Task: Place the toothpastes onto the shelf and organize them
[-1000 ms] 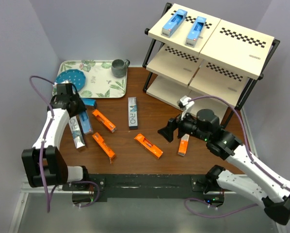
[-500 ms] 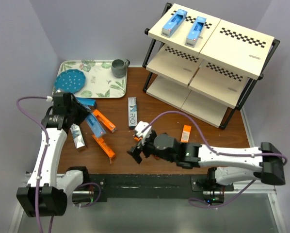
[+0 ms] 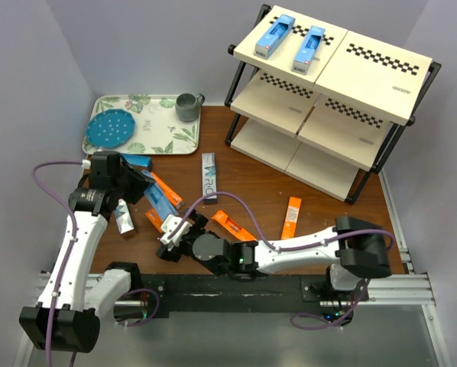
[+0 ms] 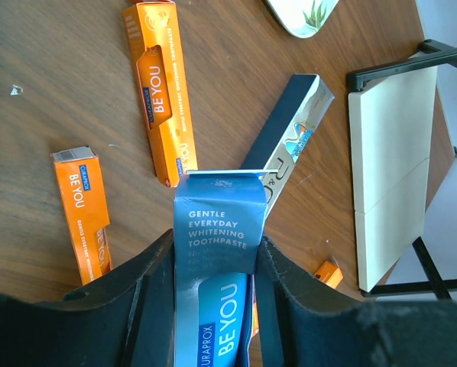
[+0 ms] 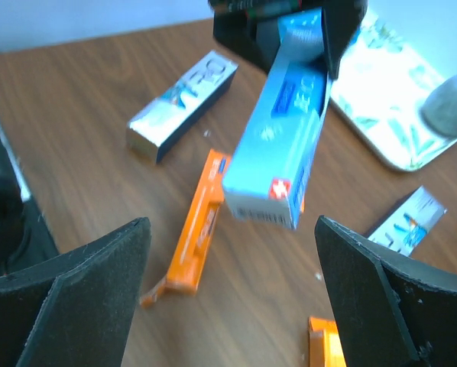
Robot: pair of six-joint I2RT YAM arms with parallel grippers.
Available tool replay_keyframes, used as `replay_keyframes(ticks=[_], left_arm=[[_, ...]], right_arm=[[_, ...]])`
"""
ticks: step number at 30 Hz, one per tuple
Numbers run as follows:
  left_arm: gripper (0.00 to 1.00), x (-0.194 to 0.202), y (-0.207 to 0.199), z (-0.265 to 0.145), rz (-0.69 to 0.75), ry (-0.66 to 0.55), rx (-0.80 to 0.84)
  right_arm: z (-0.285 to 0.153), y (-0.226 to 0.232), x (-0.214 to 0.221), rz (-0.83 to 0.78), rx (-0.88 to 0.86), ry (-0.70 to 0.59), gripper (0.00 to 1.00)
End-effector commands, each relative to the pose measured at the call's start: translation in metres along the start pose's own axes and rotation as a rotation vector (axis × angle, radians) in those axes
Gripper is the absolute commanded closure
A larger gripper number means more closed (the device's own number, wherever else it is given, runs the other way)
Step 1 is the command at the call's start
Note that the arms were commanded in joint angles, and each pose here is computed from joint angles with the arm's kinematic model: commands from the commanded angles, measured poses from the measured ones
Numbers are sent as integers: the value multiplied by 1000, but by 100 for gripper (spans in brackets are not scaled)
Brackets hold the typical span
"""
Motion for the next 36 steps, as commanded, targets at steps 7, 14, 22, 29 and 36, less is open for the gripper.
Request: replay_keyframes(ticks=[7,14,22,29,36], left_arm=[[92,6,-9,-8,-18,19,49],[92,5,-13,-10,-3,16,59],[92,5,-13,-13,20,8,55],[64,1,-17,-17,50,-14,58],[23,-15,-41,-32,162,-88,138]], right_arm=[[34,-17,-38,-37,219,-91,17],[45,-16,-26,-124,267,-53,33],[51,-12,-17,-139,278,-25,50],[46,-9,-24,-104,229,-34,81],[32,-8,-39,-39,132,-17,88]])
Point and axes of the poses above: each gripper's point midway between its finger pads, its own z axis out along the fingers, its own y axis along the line the jaws close on, x = y × z, the point moved 1 cm from there along -z, back along the fingers, and after that the axes turned 5 degrees about -z, right-handed, at the moved point
